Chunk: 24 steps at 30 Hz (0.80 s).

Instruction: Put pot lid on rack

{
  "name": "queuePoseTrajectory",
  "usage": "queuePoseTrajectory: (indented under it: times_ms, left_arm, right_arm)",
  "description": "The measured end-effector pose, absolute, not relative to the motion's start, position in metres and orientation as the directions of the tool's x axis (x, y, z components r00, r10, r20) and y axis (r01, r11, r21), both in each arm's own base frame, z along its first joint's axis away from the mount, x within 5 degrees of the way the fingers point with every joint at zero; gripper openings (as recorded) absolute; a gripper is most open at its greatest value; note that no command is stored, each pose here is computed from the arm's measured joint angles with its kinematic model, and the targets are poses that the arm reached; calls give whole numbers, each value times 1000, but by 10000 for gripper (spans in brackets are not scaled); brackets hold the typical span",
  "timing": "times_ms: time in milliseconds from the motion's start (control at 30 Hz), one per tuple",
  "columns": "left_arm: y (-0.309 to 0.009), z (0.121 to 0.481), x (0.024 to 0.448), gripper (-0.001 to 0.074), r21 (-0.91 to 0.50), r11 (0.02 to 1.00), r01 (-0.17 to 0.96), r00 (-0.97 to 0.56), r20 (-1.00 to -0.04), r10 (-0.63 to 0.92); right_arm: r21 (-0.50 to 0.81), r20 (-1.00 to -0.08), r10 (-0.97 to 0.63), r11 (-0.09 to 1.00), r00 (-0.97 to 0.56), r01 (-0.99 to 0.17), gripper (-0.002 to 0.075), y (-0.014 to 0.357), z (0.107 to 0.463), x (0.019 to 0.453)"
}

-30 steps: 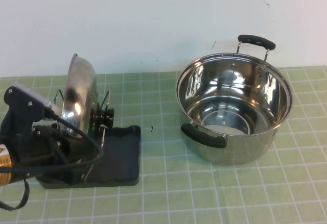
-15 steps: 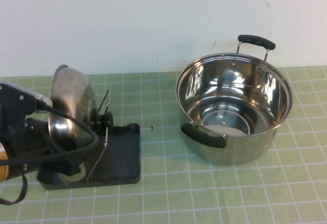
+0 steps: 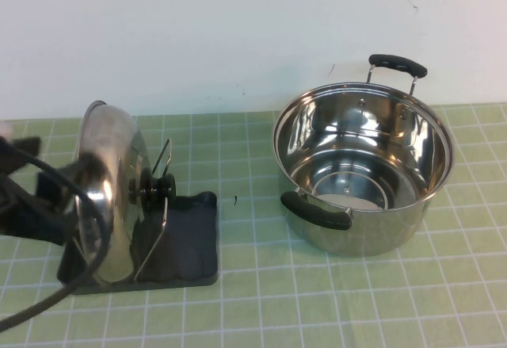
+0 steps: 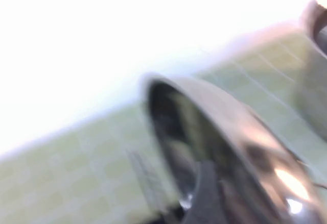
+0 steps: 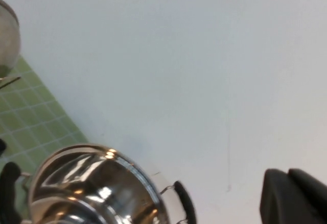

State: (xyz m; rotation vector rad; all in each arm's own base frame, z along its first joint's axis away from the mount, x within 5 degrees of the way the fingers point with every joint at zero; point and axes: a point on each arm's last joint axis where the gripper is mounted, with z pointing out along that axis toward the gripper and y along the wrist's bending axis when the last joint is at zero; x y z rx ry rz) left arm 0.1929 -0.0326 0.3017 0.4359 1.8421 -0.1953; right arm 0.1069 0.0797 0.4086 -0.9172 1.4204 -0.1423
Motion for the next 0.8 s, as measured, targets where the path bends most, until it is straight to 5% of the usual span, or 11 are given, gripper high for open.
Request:
queuePoseTrajectory:
  times_ms: [200, 300, 367, 500, 633, 800]
  left_arm:
    - [-11, 331, 171, 295, 177, 975, 135, -115, -974, 193]
    - [7, 347, 155, 153, 181, 981, -73, -40, -983, 179]
    - [20, 356, 142, 66, 160, 961, -225, 6, -986, 166]
    - [38, 358, 124, 13, 92, 899, -428, -8, -995, 98]
    - [44, 335, 116, 3, 61, 870, -489, -227, -972, -60]
    - [26, 305, 108, 1, -88, 914, -395, -485, -825, -289]
  right_arm:
    - [-736, -677, -673, 608, 298, -298, -1, 76, 418, 109]
    - [-762, -647, -716, 593, 261, -261, -1, 74, 416, 113]
    - [-780, -621, -763, 581, 179, -232, -1, 70, 411, 118]
    - [-811, -544, -831, 556, -115, -183, -1, 57, 395, 128]
    - [-834, -418, -845, 503, -333, -228, -1, 48, 380, 128]
    - [-689, -373, -846, 528, -381, -497, -1, 54, 357, 113]
